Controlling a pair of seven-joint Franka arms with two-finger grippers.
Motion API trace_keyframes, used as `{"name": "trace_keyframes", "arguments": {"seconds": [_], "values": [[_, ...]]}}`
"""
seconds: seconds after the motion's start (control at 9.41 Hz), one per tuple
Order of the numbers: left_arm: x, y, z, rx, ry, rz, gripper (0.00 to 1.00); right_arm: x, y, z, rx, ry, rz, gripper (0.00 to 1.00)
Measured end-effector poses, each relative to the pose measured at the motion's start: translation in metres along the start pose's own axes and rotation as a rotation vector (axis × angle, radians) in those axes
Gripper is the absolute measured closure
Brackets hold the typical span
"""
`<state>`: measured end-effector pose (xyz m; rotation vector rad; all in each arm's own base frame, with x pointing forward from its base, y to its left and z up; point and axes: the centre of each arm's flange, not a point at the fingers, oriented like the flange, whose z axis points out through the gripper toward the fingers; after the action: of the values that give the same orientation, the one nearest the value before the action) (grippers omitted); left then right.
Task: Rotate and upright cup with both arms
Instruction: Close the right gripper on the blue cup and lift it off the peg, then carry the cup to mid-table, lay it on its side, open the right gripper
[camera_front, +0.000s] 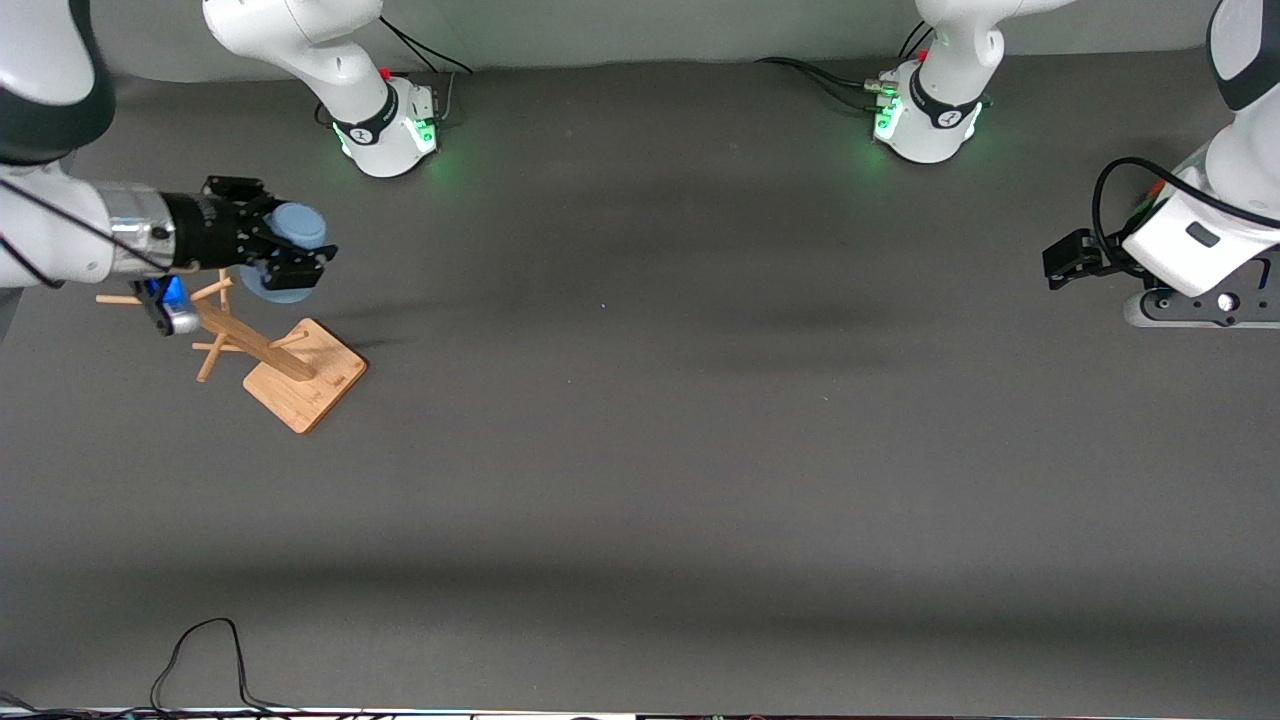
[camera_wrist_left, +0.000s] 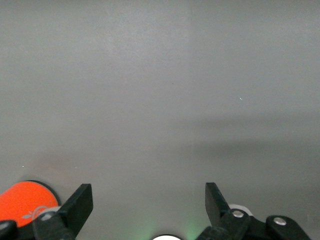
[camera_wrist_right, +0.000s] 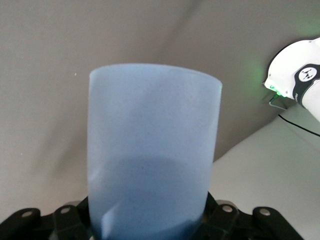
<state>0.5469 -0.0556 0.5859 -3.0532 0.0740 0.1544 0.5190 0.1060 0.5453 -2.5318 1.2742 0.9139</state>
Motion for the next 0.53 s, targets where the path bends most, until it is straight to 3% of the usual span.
{"name": "trace_keyframes", "arguments": {"seconds": [0.21,0.53], "values": [[0.000,0.000,0.001,0.000,-0.001,0.001,0.00,-0.038,-0.036,0.012,0.029,0.045,-0.080,0.31],[0.001,-0.001,0.001,0.007,-0.002,-0.001,0.00,-0.074,-0.125,0.064,0.092,0.073,-0.175,0.31]]}}
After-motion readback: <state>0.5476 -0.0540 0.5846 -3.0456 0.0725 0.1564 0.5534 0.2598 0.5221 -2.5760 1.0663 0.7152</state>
